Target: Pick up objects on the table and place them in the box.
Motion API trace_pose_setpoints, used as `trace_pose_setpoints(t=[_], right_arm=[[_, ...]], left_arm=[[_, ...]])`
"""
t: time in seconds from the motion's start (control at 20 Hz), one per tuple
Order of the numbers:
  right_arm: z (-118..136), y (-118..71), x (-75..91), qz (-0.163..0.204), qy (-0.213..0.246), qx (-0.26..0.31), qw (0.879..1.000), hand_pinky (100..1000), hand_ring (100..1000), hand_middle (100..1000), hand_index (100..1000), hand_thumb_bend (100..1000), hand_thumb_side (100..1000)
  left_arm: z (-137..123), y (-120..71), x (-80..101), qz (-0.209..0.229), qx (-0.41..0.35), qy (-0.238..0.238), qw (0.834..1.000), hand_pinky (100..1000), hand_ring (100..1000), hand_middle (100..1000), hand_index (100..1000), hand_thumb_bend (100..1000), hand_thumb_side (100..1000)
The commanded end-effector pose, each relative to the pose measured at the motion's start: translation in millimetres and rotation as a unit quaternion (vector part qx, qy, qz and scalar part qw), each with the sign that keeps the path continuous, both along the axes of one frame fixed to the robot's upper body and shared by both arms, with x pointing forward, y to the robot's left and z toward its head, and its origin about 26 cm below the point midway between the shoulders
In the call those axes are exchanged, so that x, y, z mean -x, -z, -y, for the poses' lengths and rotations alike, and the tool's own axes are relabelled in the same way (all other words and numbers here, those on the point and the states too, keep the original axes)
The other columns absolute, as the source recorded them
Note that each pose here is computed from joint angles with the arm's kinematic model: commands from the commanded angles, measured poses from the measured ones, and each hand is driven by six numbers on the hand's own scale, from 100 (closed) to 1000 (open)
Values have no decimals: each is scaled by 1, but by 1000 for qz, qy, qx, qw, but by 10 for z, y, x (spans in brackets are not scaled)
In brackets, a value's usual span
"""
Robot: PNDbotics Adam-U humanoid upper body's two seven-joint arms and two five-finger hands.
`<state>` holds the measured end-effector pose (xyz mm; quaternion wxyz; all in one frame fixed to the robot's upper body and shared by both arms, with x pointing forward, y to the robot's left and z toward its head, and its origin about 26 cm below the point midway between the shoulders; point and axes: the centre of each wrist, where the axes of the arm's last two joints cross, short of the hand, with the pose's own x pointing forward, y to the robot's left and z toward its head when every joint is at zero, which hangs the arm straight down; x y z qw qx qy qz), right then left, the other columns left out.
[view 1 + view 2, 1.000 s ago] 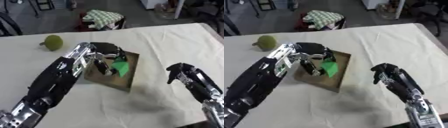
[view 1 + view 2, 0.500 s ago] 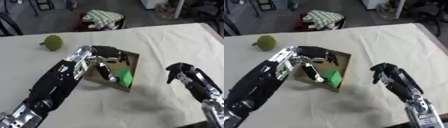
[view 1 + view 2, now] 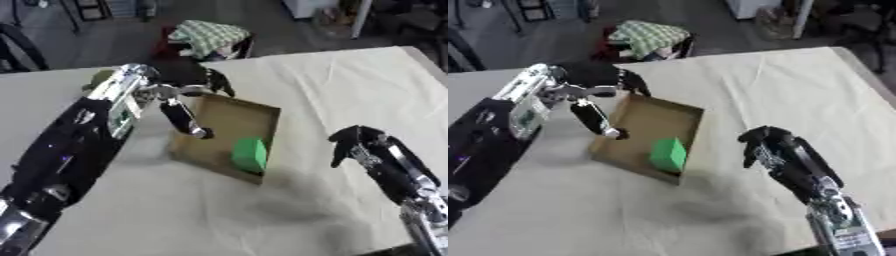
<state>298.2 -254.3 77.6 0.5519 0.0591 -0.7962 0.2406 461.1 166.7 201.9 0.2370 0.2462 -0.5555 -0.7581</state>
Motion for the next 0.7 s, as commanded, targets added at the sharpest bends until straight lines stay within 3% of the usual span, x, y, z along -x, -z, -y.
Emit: trace_pose_setpoints(t=[0.05, 0.25, 0.5, 0.7], right_arm=[[45, -54, -9, 9, 4, 7, 1000, 456, 432, 434, 640, 100, 626], [47, -54, -8, 9, 4, 8, 1000, 455, 432, 434, 640, 100, 625], [43, -51, -7, 9, 5, 6, 1000, 455, 432, 434, 640, 100, 627], [17, -67, -17, 12, 0, 4, 1000, 455, 432, 433, 640, 100, 629]], left_arm=[[-419, -213, -107, 22, 0, -85, 996, 793, 792, 846, 927, 450, 356], [-744, -123, -217, 14, 11, -176, 984, 787, 788, 845, 925, 437, 333], [-1052, 38, -317, 14, 41, -276, 960, 765, 769, 826, 905, 350, 258], [-964, 243, -381, 89, 55, -396, 912, 756, 759, 815, 900, 322, 208]])
